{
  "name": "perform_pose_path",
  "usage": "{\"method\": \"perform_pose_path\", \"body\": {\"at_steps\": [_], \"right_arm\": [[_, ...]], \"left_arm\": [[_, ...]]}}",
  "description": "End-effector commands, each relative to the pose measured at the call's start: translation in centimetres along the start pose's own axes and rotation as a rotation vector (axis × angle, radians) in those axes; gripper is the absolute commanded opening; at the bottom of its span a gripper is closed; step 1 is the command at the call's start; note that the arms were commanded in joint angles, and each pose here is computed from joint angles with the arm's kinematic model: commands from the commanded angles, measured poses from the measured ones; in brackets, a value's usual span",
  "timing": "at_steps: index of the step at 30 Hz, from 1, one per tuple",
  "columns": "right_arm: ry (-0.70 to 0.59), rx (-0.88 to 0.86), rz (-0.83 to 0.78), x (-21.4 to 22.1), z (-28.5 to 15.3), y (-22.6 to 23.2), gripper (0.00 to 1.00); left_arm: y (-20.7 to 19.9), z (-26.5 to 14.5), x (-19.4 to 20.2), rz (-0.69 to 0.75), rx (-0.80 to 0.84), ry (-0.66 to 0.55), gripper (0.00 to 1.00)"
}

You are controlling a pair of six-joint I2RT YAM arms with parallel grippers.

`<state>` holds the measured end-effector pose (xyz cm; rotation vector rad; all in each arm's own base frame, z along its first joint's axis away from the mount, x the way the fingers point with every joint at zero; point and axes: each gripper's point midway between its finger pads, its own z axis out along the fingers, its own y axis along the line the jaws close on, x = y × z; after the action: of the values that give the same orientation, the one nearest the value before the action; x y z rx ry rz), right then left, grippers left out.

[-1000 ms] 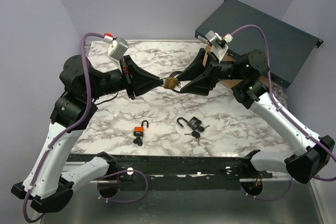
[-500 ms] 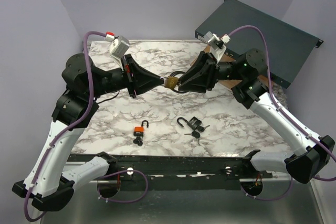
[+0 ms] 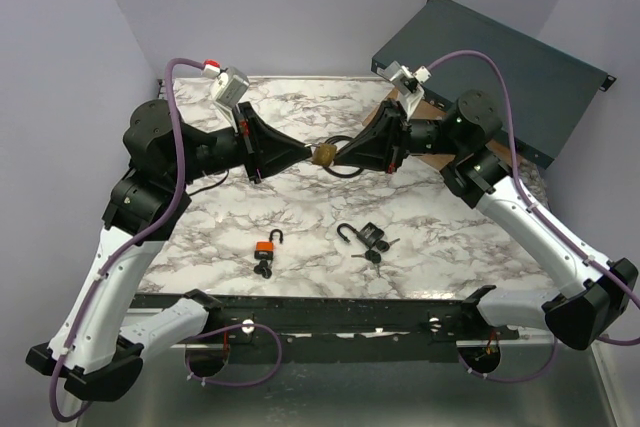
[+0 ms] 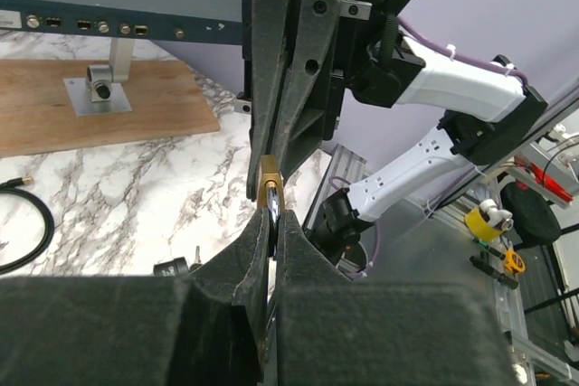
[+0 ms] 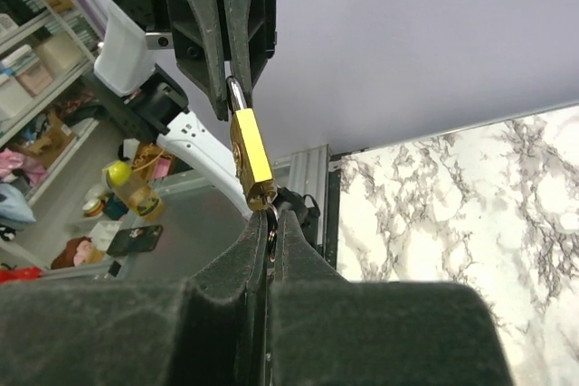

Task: Lock with the key
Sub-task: Lock the lock, then place the lock at the center of the board.

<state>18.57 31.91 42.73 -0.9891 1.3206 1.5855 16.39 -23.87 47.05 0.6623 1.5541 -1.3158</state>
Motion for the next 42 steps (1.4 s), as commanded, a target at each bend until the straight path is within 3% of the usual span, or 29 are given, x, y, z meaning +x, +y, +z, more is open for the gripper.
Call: {"method": "perform_pose_path", "body": {"at_steps": [1,9,13,16,20,27,36,42], "right_arm": [[-0.007,0.078,-0.021,-0.1,-0.5,-0.6,0.01],[0.011,0.184,-0.021,1.8,-1.6,-2.1,0.01],[0.034,0.321,0.001,3.1,-2.4,-4.6,0.01],[0.041,0.489,0.039,4.0,-3.5,-7.7,0.01],[0.077,0.703,0.104,5.7,-5.2,-11.7,0.01],[0.134,0.945,0.192,9.3,-7.6,-16.5,0.01],[0.261,1.050,0.231,16.1,-3.7,-21.7,0.01],[0.328,1.077,0.260,19.5,-2.2,-25.0,0.01]], "left_arm": [[0.7,-0.8,-1.0,0.036,-0.045,-0.046,0.00],[2.5,-1.8,-1.3,0.037,-0.092,-0.061,0.00],[4.7,-2.0,-1.2,-0.002,-0.168,-0.082,0.00],[7.7,-1.8,-0.4,-0.111,-0.239,-0.101,0.00],[13.1,-1.3,2.6,-0.305,-0.328,-0.107,0.00],[21.4,-1.0,8.3,-0.496,-0.502,-0.115,0.00],[30.6,-0.1,18.7,-0.727,-0.665,-0.013,0.00],[33.8,0.1,23.7,-0.842,-0.719,0.033,0.00]]}}
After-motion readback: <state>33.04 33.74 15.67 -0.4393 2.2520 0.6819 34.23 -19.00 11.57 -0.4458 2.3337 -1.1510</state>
